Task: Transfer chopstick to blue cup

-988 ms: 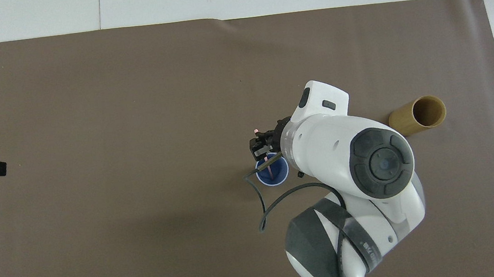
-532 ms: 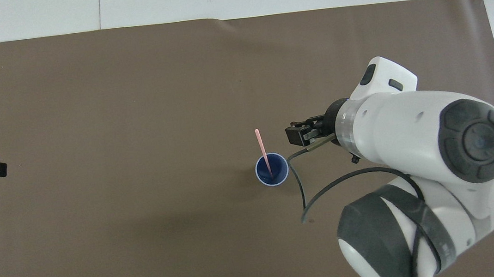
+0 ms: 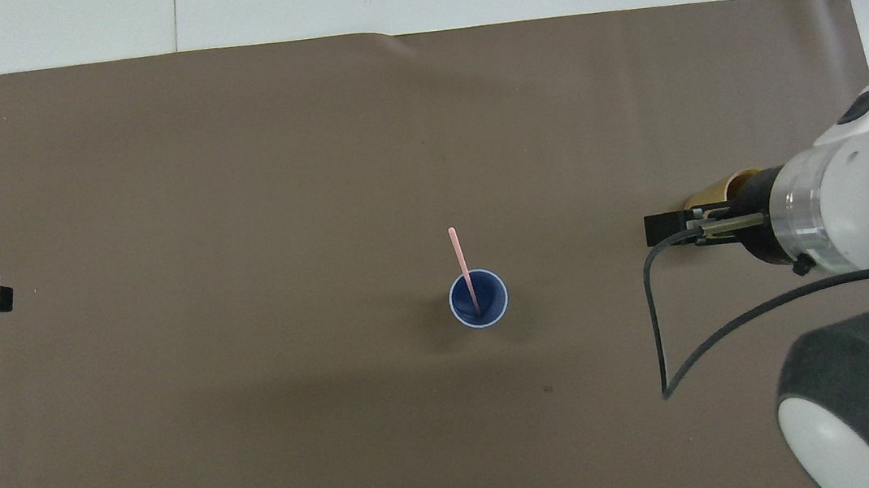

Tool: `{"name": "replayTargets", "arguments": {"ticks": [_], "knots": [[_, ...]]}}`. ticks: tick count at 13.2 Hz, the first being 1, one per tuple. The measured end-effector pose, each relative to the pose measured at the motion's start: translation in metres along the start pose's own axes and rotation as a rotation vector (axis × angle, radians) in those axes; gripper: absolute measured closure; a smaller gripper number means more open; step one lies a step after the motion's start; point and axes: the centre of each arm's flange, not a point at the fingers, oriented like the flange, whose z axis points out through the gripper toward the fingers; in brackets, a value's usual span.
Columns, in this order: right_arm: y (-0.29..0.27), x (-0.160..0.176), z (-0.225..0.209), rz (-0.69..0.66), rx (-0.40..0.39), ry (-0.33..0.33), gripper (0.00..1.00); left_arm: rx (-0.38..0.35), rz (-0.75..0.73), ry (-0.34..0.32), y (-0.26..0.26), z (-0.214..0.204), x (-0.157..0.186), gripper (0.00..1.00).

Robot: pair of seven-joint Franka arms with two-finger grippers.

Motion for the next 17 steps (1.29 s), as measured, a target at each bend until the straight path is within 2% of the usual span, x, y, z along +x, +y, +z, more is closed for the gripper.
{"name": "replayTargets", "arguments": {"ticks": [7, 13, 17], "knots": [[0.048, 0.053, -0.017, 0.119, -0.012, -0.117, 0.00, 0.000, -0.001, 0.000, 0.000, 0.000, 0.000, 0.00], [0.053, 0.061, -0.019, 0.124, -0.027, -0.112, 0.00, 0.000, -0.001, 0.000, 0.000, 0.000, 0.000, 0.00], [0.060, 0.053, -0.011, 0.106, -0.036, -0.140, 0.00, 0.000, -0.001, 0.000, 0.000, 0.000, 0.000, 0.00]]}}
